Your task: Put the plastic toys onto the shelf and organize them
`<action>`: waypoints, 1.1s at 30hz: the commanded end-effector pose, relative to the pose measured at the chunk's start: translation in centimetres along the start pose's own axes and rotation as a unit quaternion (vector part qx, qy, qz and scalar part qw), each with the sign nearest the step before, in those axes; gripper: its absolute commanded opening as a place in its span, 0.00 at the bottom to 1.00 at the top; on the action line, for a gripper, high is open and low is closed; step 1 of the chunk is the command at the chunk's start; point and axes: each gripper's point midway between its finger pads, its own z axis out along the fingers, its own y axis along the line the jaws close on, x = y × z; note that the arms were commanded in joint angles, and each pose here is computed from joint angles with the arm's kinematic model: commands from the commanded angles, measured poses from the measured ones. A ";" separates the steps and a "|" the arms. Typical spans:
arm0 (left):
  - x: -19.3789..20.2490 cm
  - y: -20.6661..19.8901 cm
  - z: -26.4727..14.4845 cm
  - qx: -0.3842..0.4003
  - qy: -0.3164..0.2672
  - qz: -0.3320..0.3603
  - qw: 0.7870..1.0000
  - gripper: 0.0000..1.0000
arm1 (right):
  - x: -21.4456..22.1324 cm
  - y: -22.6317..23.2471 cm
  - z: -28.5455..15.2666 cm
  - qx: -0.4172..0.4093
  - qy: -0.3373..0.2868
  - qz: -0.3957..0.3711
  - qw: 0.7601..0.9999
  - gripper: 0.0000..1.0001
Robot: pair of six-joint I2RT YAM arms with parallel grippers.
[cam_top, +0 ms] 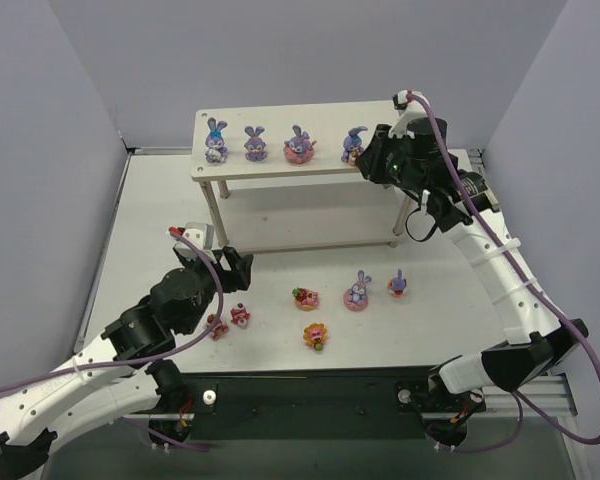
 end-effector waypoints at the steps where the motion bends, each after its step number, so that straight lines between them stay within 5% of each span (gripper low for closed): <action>1: -0.2 0.3 -0.2 -0.003 -0.004 -0.010 1.000 0.79 | -1.5 0.8 0.7 -0.014 -0.020 -0.012 1.000 0.13; 14: -0.3 0.5 -0.2 -0.007 -0.006 -0.013 1.000 0.79 | -2.6 1.8 -1.2 -0.034 -0.042 -0.013 0.998 0.19; 17: -0.3 0.5 -0.1 -0.008 -0.006 -0.013 1.000 0.80 | -3.0 2.0 -2.7 -0.039 -0.049 -0.012 0.998 0.28; 21: -0.4 0.3 0.2 -0.007 -0.006 -0.013 1.000 0.80 | -2.8 1.3 -5.5 -0.021 -0.048 0.001 0.999 0.56; 27: -0.2 0.1 0.4 -0.006 -0.002 -0.014 1.000 0.82 | 5.2 -2.6 -7.9 0.057 0.054 0.021 0.997 0.74; 33: 0.8 -0.1 0.8 -0.004 0.013 -0.015 1.000 0.90 | 17.5 -3.9 -8.3 0.085 0.158 0.044 0.983 0.78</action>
